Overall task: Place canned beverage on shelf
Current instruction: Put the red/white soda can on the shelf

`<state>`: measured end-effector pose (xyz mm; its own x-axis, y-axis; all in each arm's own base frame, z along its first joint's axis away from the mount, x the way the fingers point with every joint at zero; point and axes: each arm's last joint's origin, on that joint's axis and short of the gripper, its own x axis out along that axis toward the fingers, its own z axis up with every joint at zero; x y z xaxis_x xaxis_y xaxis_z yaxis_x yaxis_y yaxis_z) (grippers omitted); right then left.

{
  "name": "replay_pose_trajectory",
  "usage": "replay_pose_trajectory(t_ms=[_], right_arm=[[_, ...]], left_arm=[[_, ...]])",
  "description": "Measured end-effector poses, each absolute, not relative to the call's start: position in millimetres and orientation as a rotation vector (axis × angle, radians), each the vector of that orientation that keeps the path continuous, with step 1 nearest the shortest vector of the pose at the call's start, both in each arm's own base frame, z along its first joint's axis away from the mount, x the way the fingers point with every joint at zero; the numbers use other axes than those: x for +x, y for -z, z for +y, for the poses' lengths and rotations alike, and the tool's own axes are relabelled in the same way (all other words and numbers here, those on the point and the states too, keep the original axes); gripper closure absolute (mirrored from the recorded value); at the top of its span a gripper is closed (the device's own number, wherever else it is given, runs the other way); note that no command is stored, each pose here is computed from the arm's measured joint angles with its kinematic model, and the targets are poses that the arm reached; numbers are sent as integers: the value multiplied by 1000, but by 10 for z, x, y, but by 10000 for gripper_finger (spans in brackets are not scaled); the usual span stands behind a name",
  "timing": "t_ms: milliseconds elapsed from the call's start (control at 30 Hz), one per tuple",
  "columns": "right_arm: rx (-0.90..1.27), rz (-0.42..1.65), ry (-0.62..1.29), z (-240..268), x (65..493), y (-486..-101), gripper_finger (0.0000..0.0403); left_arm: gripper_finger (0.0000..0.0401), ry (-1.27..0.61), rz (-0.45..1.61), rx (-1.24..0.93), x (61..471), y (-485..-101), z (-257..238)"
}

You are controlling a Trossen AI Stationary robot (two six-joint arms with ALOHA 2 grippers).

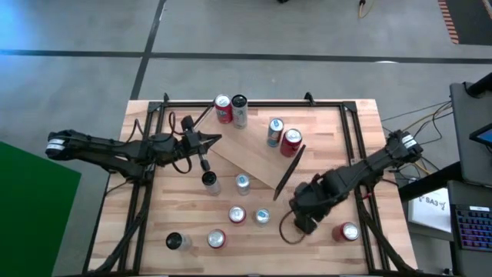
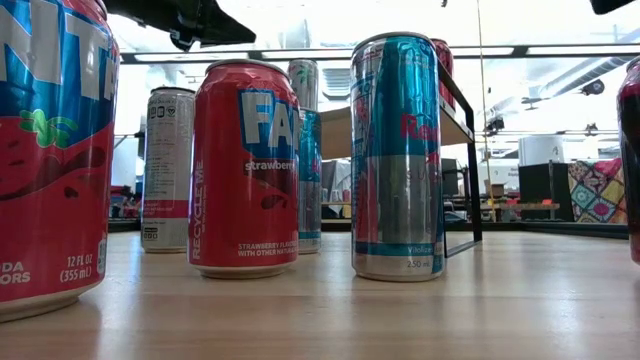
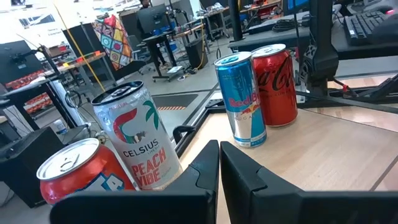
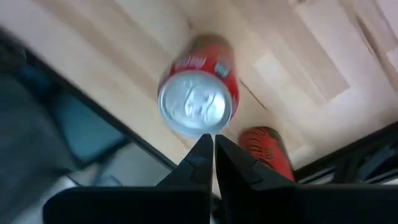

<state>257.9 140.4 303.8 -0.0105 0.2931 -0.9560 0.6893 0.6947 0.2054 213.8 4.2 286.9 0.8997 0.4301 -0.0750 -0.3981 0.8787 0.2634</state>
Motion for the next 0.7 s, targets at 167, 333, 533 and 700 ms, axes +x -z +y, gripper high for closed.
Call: replay_pose_trajectory(t_ms=[167,333,533,700], right_arm=[[551,1605,143,1567,2472,-3039,394],[407,1594,1,1643,2395,-3066,394],[373,1557,17,1668,2445,-3024,393],[431,1536,46,1688,2471,-3023,356]], left_arm=[[401,-436,100,261,2140,-2906,42],[401,-439,78,255,2141,-2928,41],[401,-439,75,250,2141,-2929,41],[401,-439,75,254,2141,-2929,41]])
